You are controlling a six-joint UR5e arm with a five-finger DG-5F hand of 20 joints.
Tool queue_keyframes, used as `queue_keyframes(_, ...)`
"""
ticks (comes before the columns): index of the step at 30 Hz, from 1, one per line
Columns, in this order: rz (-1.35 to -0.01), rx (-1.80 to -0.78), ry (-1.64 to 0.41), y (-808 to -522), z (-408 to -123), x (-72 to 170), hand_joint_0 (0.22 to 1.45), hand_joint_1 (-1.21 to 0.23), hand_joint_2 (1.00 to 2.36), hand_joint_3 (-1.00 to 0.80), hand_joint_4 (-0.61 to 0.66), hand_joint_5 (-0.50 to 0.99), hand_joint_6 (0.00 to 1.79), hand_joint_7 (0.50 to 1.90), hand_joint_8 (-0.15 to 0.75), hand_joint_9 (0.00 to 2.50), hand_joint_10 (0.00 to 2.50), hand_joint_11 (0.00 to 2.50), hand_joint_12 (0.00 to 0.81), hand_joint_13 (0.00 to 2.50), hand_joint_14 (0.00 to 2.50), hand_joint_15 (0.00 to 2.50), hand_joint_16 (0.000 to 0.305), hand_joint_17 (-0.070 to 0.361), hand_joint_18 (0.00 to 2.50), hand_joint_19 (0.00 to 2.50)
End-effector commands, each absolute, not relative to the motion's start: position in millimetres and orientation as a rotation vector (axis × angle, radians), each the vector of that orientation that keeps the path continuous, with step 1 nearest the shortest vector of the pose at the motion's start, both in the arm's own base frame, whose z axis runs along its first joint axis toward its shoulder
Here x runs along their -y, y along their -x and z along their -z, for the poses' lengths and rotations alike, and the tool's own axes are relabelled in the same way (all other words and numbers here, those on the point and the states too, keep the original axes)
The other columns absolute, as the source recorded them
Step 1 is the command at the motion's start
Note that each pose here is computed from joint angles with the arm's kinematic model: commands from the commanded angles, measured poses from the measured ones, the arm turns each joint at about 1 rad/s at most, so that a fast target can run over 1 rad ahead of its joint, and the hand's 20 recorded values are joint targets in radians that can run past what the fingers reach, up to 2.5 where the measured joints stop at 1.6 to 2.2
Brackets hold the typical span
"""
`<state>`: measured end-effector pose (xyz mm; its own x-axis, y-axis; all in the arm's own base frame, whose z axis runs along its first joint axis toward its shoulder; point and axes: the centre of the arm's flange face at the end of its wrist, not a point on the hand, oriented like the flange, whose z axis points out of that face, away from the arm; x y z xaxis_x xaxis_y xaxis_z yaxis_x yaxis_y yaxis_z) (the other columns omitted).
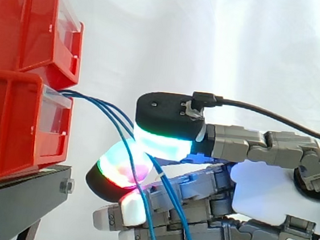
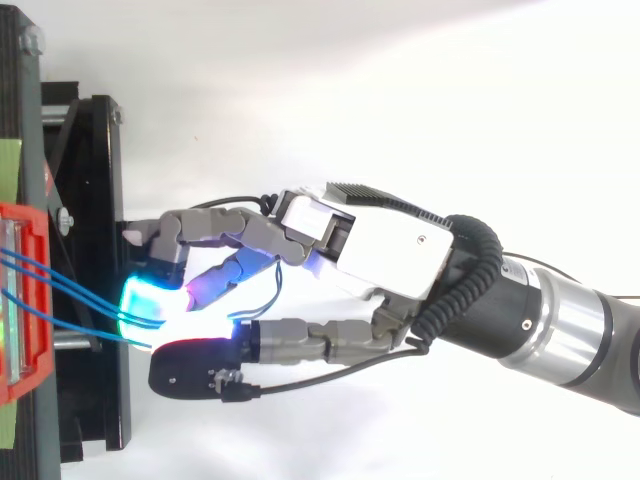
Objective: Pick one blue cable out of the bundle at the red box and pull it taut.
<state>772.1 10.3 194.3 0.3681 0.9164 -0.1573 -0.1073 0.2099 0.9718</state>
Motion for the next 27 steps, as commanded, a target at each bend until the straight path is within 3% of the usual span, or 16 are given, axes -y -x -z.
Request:
queue_keyframes(1,-0.878,-0.918,-1.12,-772.4,-197.2,-10.8,0.64,-0.75,1.02,-0.02,0.24,-0.12,0.61,1.25,0.346,0.89,0.02,0.69,0.405,0.4,0.0,0.09,0.05,0.113,0.34,0.11)
queue_keyframes(8,-0.867,-0.934,-1.124,-767.7,-211.8,-9.5,0.65,-0.81,1.02,-0.06,0.22,-0.15,0.7,1.13,0.335,0.86,0.02,0.72,0.399,0.39,0.0,0.08,0.049,0.11,0.34,0.11)
queue_keyframes(27,-0.903,-0.952,-1.22,-758.5,-209.8,-9.0,0.65,-0.88,1.02,-0.19,0.2,-0.17,0.74,1.08,0.332,0.81,0.02,0.72,0.401,0.36,0.0,0.07,0.05,0.112,0.33,0.1)
